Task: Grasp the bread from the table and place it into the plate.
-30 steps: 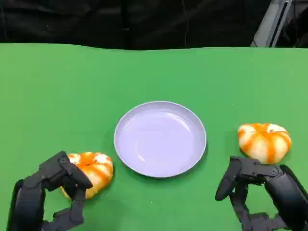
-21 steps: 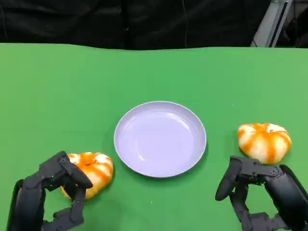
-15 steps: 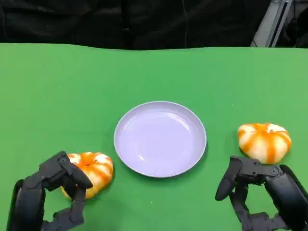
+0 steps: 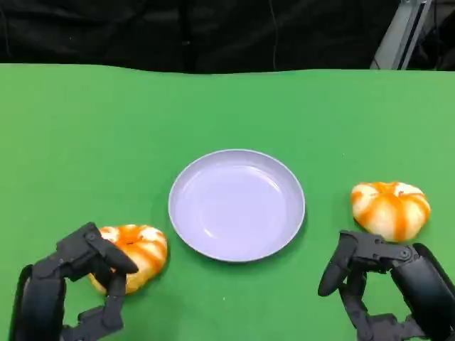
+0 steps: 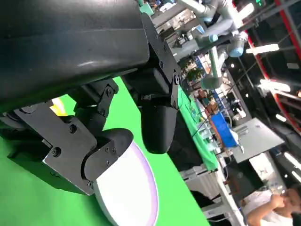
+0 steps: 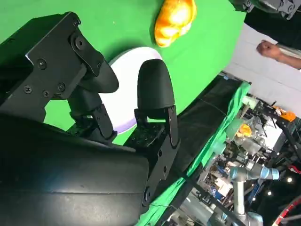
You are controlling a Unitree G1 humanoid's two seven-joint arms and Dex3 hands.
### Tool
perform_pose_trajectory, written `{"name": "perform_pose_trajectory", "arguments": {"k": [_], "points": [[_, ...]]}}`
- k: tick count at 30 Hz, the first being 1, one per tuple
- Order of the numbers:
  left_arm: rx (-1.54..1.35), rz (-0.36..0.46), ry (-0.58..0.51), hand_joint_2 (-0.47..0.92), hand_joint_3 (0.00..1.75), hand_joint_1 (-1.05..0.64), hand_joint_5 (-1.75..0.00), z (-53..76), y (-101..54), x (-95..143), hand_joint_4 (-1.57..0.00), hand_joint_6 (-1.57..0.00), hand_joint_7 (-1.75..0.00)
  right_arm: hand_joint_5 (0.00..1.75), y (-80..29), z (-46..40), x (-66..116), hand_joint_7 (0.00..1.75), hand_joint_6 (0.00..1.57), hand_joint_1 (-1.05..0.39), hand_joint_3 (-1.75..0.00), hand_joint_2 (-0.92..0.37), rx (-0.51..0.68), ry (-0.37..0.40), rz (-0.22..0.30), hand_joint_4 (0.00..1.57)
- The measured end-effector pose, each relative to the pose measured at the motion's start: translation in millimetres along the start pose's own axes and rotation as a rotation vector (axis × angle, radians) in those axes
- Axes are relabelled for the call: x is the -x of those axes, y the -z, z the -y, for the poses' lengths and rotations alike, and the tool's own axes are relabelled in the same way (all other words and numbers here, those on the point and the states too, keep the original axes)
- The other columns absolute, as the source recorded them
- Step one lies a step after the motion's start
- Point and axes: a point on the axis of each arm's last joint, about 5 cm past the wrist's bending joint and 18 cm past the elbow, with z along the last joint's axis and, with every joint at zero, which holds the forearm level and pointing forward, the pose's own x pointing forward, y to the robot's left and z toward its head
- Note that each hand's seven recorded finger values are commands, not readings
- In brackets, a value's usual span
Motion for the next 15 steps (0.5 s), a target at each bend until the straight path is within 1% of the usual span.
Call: {"name": "perform_pose_trajectory", "arguments": {"k": [1,2,3,4,5,6,7,8,9,11,13,15], "points": [[0.001,0.01,0.0,0.62,0.71,-0.08,-0.97,0.3,0.6,-0.4,-0.62,-0.68,-0.49,1.66,0.0,0.0,0.0,1.32,0.81,0.12,-1.44,-0.31,0.0,0.0,0.0,0.85],[-0.01,0.019,0.001,0.68,0.56,-0.1,-0.89,0.4,0.7,-0.8,-0.61,-0.71,-0.34,1.66,0.0,-0.1,0.0,1.32,0.81,0.12,-1.44,-0.31,0.0,0.0,0.0,0.85],[-0.031,0.024,0.002,0.74,0.33,-0.15,-0.79,0.0,0.6,-0.8,-0.6,-0.72,-0.19,1.66,-0.1,-0.1,0.0,1.32,0.81,0.11,-1.45,-0.31,0.001,-0.001,0.0,0.85],[-0.061,0.026,0.0,0.77,0.21,-0.19,-0.73,-0.4,0.8,-0.7,-0.59,-0.7,-0.12,1.66,-0.1,-0.1,0.0,1.32,0.81,0.11,-1.45,-0.31,0.002,-0.001,0.0,0.85],[-0.099,0.028,-0.003,0.79,0.14,-0.23,-0.7,-0.6,1.0,-0.5,-0.56,-0.68,-0.07,1.66,-0.2,-0.1,0.0,1.32,0.81,0.11,-1.45,-0.31,0.002,-0.001,0.0,0.85],[-0.14,0.03,-0.007,0.8,0.08,-0.3,-0.64,-1.2,1.4,-0.3,-0.5,-0.62,-0.03,1.66,-0.4,-0.1,-0.1,1.32,0.81,0.11,-1.44,-0.31,0.002,-0.001,0.001,0.85],[-0.184,0.033,-0.009,0.8,0.06,-0.33,-0.63,-2.0,1.8,-0.1,-0.48,-0.6,-0.02,1.66,-0.6,0.0,-0.1,1.31,0.81,0.11,-1.44,-0.31,0.002,0.0,0.001,0.84],[-0.229,0.037,-0.003,0.81,0.05,-0.37,-0.59,-2.8,2.3,0.1,-0.41,-0.53,-0.01,1.66,-0.6,0.0,-0.1,1.31,0.81,0.11,-1.44,-0.31,0.002,-0.001,0.001,0.85],[-0.271,0.04,0.006,0.81,0.03,-0.43,-0.55,-3.5,2.8,0.3,-0.31,-0.44,0.0,1.66,-0.7,0.0,-0.1,1.31,0.81,0.11,-1.44,-0.31,0.003,-0.001,0.001,0.85],[-0.369,0.035,0.044,0.81,0.01,-0.47,-0.51,-6.3,3.6,0.6,-0.18,-0.34,0.0,1.67,-0.7,-0.1,-0.2,1.32,0.81,0.11,-1.44,-0.31,0.006,-0.002,0.001,0.85],[-0.465,0.016,0.09,0.81,0.0,-0.52,-0.6,-10.2,4.9,0.9,-0.06,-0.27,0.0,1.66,-0.7,-0.2,-0.2,1.32,0.81,0.12,-1.44,-0.31,0.009,-0.003,0.001,0.85],[-0.539,-0.009,0.124,0.82,0.0,-0.57,-0.64,-13.1,5.8,0.8,-0.01,-0.24,0.0,1.65,-0.8,-0.3,-0.2,1.32,0.81,0.12,-1.44,-0.31,0.009,-0.003,0.001,0.85]]}}
